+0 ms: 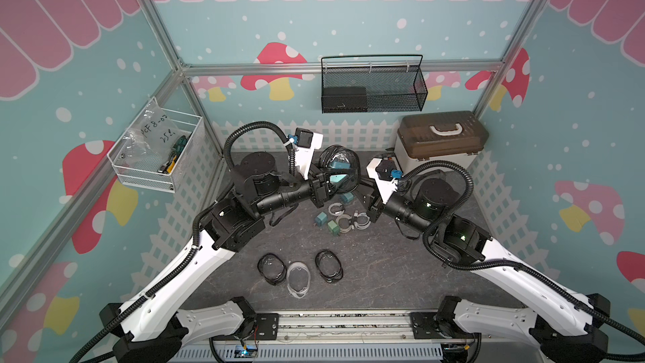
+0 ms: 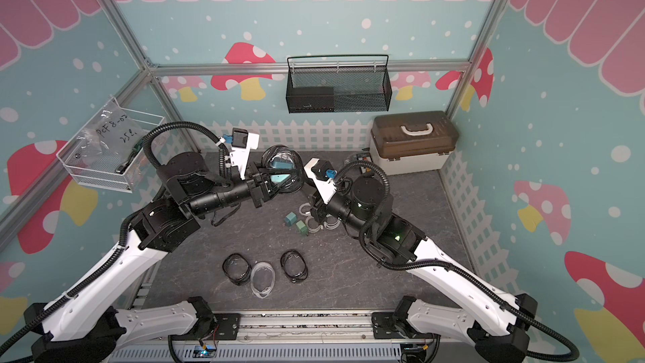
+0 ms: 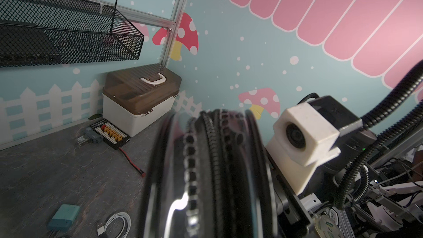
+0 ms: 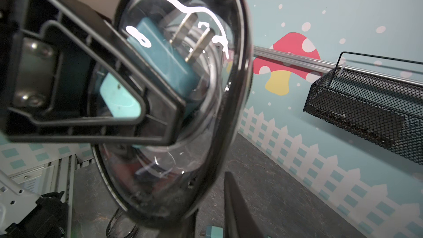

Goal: Pack away charging kits
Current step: Zip the zipper on the storage bag.

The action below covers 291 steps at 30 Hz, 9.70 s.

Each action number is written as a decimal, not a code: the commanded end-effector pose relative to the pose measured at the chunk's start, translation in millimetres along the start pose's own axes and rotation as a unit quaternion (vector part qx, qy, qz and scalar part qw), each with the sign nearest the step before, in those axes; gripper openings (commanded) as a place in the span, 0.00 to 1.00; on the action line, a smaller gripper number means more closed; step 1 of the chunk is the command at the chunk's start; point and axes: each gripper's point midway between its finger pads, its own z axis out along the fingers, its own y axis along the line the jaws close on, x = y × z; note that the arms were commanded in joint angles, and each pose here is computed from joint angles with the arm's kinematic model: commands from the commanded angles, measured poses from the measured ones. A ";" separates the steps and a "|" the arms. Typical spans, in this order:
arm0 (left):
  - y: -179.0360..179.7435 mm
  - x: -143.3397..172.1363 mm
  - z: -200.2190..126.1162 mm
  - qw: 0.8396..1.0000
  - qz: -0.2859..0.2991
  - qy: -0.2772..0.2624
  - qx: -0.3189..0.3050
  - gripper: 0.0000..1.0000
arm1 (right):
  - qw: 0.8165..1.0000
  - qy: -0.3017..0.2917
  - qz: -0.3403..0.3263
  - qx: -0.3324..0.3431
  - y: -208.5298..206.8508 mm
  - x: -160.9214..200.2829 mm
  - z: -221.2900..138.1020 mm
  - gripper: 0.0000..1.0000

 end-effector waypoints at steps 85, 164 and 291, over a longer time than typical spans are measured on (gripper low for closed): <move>-16.9 -26.9 -20.6 0.930 0.002 -0.316 0.188 0.73 | 0.908 -0.312 0.278 0.025 -32.6 -79.4 -14.4 0.00; 6.8 4.4 -41.0 0.999 -0.008 -0.044 0.005 0.00 | 0.998 -0.042 -0.027 -0.042 11.3 -13.6 21.8 0.00; 168.9 223.8 6.3 0.946 -0.023 0.237 -0.220 0.00 | 0.895 -0.116 -0.429 -0.029 -57.3 -58.3 33.6 0.00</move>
